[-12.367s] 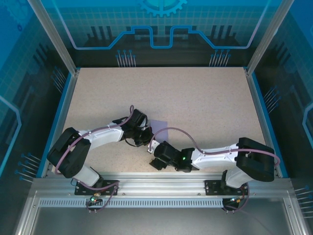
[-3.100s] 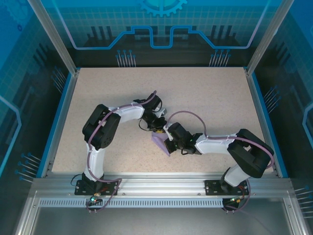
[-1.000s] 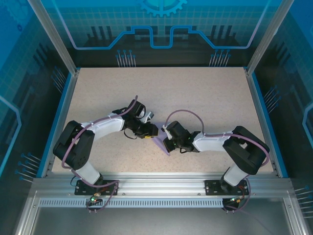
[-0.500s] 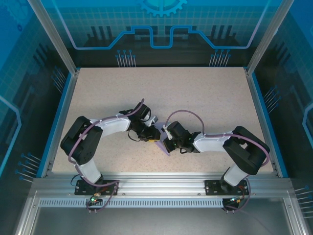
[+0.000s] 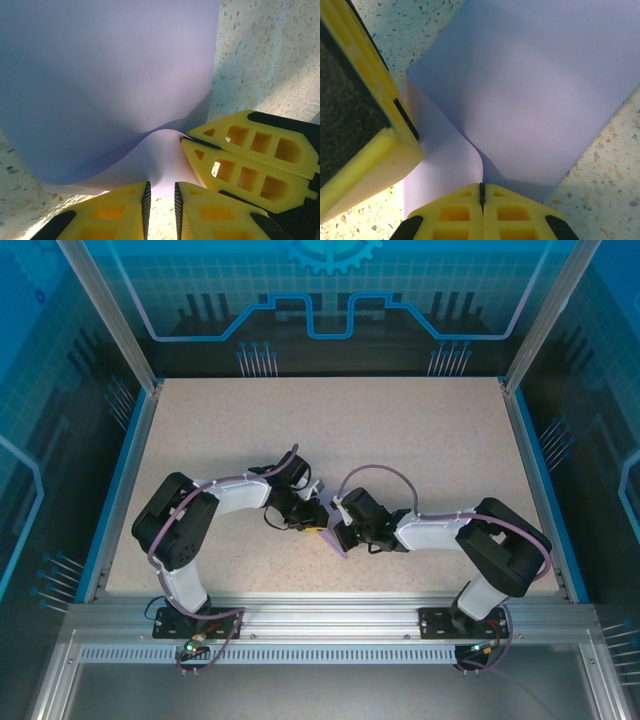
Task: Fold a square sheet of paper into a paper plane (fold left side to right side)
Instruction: Third fold the triangle at the center of the table.
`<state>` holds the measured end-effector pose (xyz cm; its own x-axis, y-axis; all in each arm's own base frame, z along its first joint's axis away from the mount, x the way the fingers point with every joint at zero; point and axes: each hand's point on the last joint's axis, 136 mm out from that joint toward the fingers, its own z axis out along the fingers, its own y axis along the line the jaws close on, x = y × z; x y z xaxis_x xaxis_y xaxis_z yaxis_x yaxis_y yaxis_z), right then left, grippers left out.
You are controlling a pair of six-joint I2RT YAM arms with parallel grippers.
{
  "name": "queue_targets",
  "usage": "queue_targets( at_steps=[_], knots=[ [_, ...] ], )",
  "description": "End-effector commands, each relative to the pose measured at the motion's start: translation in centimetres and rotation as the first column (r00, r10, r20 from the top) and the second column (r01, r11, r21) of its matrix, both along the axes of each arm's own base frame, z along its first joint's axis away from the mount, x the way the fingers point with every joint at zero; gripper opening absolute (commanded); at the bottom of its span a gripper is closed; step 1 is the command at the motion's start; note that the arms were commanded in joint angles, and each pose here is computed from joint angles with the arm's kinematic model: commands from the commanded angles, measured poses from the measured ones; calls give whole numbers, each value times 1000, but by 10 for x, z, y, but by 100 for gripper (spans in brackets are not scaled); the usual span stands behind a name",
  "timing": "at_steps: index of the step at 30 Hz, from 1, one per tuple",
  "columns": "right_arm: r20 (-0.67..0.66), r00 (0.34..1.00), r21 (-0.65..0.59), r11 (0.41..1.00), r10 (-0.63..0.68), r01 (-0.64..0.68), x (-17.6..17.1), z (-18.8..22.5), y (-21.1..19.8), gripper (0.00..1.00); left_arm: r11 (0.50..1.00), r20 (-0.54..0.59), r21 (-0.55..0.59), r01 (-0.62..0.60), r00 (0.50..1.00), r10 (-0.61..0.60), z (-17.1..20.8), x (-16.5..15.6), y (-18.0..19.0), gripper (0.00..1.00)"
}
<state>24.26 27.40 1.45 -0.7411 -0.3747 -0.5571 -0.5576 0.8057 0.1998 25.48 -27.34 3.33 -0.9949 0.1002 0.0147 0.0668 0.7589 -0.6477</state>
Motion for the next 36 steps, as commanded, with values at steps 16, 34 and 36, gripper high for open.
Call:
queue_targets(
  at_steps=[16,34,36],
  knots=[
    [-72,997,-59,998,-3,-1,-11,-18,-13,0,996,-57,91,-15,998,20,-30,-10,12,22],
    [-76,996,147,987,-53,64,4,52,-11,35,982,-103,187,-20,994,39,-55,-23,25,20],
    [-118,992,176,982,-40,61,-6,58,-9,35,982,-100,187,-17,994,36,-54,-23,25,20]
  ],
)
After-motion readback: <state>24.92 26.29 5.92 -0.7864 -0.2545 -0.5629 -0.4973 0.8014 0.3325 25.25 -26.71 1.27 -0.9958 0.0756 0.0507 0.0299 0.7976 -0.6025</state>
